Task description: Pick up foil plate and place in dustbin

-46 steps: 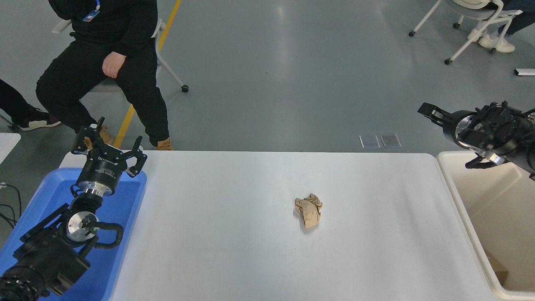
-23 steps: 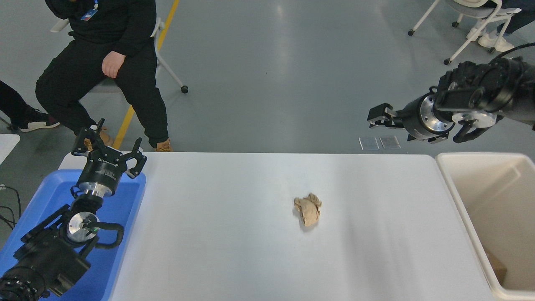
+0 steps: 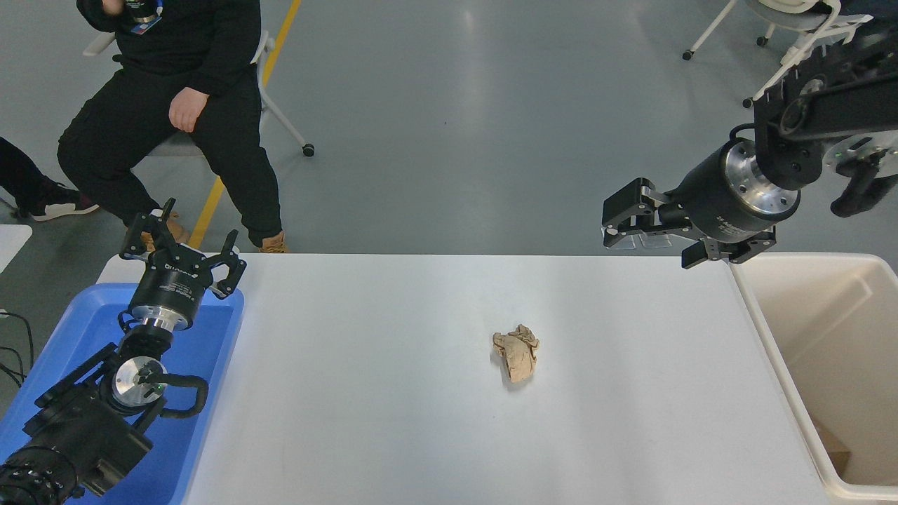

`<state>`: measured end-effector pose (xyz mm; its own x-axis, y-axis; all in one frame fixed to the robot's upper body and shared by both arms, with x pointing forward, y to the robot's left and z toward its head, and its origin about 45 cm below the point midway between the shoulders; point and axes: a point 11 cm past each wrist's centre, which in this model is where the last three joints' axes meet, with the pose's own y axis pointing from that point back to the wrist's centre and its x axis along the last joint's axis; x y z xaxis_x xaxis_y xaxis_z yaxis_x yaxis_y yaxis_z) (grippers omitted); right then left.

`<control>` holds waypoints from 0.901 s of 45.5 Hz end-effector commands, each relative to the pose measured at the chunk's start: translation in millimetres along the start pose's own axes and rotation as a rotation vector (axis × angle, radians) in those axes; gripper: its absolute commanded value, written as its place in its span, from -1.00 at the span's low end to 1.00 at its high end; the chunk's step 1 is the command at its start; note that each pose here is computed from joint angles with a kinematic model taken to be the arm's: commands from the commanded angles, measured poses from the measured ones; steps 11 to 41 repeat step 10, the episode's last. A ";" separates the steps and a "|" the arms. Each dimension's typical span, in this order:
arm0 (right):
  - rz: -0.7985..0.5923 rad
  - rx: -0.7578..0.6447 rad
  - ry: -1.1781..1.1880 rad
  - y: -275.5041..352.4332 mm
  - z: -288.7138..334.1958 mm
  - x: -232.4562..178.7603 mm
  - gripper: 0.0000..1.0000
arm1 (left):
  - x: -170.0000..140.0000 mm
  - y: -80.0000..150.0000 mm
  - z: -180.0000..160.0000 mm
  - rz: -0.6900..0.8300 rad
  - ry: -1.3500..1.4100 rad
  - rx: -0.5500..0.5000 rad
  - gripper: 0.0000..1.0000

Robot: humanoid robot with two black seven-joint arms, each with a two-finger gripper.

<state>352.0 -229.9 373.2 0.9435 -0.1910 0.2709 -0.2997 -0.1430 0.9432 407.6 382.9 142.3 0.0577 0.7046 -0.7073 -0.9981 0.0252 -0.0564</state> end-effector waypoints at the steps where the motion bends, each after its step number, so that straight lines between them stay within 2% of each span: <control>1: -0.021 0.009 0.021 7.8 -8.4 -5.9 1.00 | 0.1 0.0 0.0 0.000 0.000 0.000 0.98; 41: -0.025 0.013 0.026 8.0 -10.8 -6.6 1.00 | 0.1 0.0 0.0 0.000 0.000 0.000 0.98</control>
